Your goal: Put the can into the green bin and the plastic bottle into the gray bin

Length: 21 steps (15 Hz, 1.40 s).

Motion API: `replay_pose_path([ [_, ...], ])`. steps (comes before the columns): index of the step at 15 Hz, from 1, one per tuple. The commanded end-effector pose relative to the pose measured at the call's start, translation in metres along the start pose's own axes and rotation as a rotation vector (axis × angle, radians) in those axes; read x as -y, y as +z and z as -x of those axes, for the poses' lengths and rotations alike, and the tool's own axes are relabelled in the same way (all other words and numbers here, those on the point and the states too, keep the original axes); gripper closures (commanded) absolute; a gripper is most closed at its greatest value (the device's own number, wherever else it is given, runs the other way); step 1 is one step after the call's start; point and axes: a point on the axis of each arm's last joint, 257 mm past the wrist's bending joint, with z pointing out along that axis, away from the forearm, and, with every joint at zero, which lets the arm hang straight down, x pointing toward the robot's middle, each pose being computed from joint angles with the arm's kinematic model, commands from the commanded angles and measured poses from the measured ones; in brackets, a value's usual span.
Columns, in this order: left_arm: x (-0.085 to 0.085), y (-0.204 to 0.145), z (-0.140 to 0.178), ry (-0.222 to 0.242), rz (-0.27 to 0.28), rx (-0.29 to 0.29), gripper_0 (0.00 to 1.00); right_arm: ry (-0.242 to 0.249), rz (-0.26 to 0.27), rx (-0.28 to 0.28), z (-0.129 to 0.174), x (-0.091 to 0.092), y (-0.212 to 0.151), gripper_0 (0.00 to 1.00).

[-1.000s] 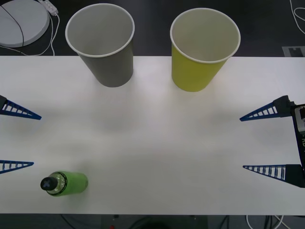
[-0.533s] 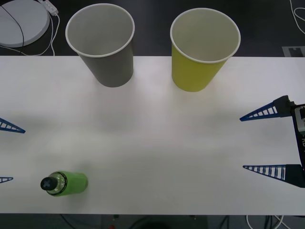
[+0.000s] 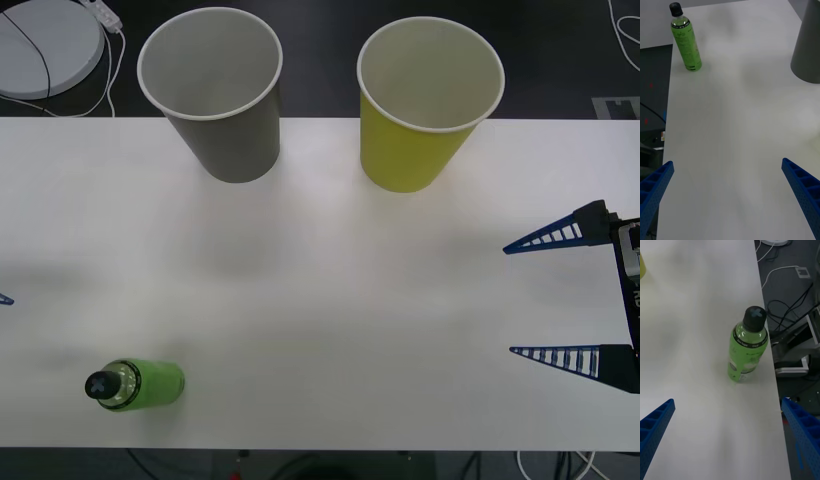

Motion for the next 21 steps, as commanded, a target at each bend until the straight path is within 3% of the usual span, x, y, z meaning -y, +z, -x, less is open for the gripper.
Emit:
replay_pose_path([
  [1,0.012,0.003,-0.013,-0.045,0.008,0.031,0.00,0.000,0.000,0.000,0.000,0.000,0.000,0.00],
  [3,0.020,0.006,-0.019,-0.104,0.029,0.071,0.00,0.000,0.000,0.000,0.000,0.000,0.000,0.00],
  [7,0.038,0.025,-0.016,-0.139,0.055,0.138,0.00,0.000,0.000,0.000,0.000,0.000,0.000,0.00],
  [9,0.039,0.038,-0.017,-0.153,0.105,0.144,0.00,0.000,0.000,0.000,0.000,0.000,0.000,0.00],
  [13,0.039,0.056,-0.016,-0.158,0.167,0.131,0.00,0.000,0.000,0.000,0.000,0.000,0.000,0.00],
  [17,0.053,0.066,-0.016,-0.125,0.161,0.120,0.00,0.000,0.000,0.000,0.000,0.000,0.000,0.00],
  [21,0.070,0.074,-0.017,-0.135,0.175,0.134,0.00,0.000,0.000,0.000,0.000,0.000,0.000,0.00],
])
